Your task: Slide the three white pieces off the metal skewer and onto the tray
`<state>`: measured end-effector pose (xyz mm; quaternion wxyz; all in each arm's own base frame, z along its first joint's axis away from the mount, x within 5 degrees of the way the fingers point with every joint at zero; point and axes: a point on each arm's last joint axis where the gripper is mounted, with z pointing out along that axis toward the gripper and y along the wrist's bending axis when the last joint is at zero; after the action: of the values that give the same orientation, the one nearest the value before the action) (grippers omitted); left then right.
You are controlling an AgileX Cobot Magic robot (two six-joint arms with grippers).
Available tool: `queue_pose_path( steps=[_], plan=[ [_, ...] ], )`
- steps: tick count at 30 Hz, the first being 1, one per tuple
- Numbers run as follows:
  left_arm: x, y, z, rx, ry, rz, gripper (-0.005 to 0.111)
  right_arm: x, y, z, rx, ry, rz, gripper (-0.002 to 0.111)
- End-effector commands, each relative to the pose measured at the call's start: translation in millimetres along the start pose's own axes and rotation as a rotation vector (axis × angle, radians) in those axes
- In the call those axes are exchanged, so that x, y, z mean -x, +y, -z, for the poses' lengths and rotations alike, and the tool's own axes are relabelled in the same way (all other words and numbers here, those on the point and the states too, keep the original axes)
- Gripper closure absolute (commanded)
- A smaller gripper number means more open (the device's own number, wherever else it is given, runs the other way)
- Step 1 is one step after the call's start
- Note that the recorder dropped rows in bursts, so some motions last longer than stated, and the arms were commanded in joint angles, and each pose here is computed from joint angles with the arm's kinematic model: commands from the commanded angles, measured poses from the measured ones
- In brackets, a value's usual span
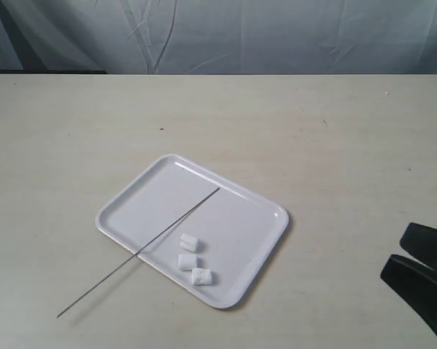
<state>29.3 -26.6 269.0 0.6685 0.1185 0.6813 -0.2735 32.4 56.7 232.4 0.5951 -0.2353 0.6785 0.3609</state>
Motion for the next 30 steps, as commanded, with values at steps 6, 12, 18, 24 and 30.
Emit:
queue_pose_path(
  steps=[6, 12, 18, 24, 30],
  plan=[
    [6.1, 12.4, 0.8, 0.278, -0.089, -0.144, 0.107, 4.2, -21.0, 10.5, -0.430, -0.106, 0.168, 0.066],
    [-8.8, 25.1, -1.0, 0.441, -0.043, -0.192, 0.107, -16.7, -50.5, 17.7, -0.734, -0.190, 0.007, 0.066],
    [-25.2, 36.5, -1.5, 0.520, 0.018, -0.231, 0.107, -15.4, -54.9, 22.4, -0.816, -0.153, 0.138, 0.066],
    [-30.4, 39.9, -1.3, 0.542, 0.039, -0.232, 0.107, -22.0, -60.6, 27.4, -0.900, -0.067, 0.139, 0.066],
    [-34.5, 41.9, 0.0, 0.591, 0.069, -0.171, 0.107, -29.6, -63.5, 30.3, -0.941, -0.026, 0.025, 0.066]
  ],
)
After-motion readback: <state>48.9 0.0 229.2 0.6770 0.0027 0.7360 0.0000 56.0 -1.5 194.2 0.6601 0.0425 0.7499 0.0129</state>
